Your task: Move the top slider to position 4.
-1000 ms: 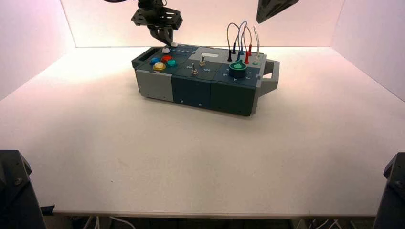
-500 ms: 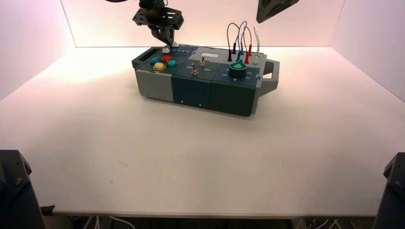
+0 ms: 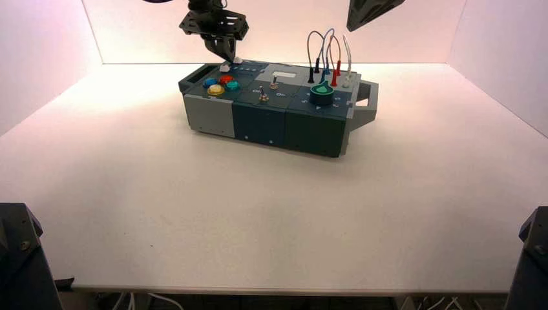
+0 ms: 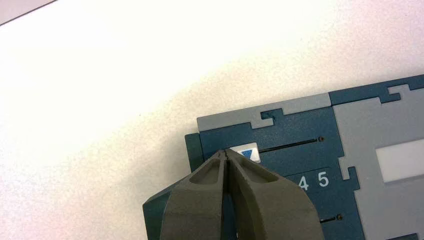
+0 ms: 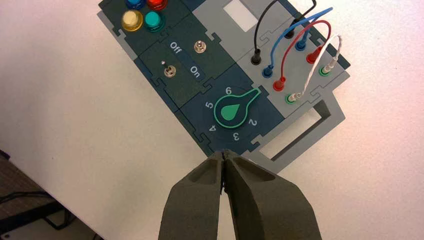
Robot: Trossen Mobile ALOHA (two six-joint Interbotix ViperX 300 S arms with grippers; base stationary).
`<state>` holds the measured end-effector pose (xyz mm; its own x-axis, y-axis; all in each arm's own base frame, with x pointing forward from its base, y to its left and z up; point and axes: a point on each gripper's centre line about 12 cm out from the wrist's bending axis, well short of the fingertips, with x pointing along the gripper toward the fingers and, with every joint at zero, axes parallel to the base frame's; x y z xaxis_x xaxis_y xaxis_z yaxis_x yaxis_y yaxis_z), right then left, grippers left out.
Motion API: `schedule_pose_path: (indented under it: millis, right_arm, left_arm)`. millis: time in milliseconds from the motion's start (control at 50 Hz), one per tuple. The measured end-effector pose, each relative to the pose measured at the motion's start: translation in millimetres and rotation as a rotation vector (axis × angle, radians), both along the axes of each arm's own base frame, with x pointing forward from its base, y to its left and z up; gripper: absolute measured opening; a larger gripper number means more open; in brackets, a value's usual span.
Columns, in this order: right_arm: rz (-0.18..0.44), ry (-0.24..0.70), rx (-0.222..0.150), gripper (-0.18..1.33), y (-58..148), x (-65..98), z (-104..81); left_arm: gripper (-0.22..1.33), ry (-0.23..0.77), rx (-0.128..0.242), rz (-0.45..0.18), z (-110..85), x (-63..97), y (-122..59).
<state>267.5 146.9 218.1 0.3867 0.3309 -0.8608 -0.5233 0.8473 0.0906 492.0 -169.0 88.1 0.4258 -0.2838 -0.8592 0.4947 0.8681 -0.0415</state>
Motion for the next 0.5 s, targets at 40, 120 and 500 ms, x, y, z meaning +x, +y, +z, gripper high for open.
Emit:
schedule_pose_path:
  millis: [40,120,500]
  right_arm:
    - [0.000,-0.001,0.001,-0.14,0,-0.1,0.5]
    - [0.000,0.000,0.000,-0.14,0,0.0,0.0]
    - [0.000,0.000,0.000,-0.14,0,-0.4,0.0]
  left_arm:
    - [-0.17,-0.001,0.000,0.000,0.8,0.1,0.0]
    - [-0.17,-0.001,0.000,0.002,0.8,0.3,0.7]
    - [-0.17,0.005,-0.002,-0.030,2.4,-4.9,-14.0]
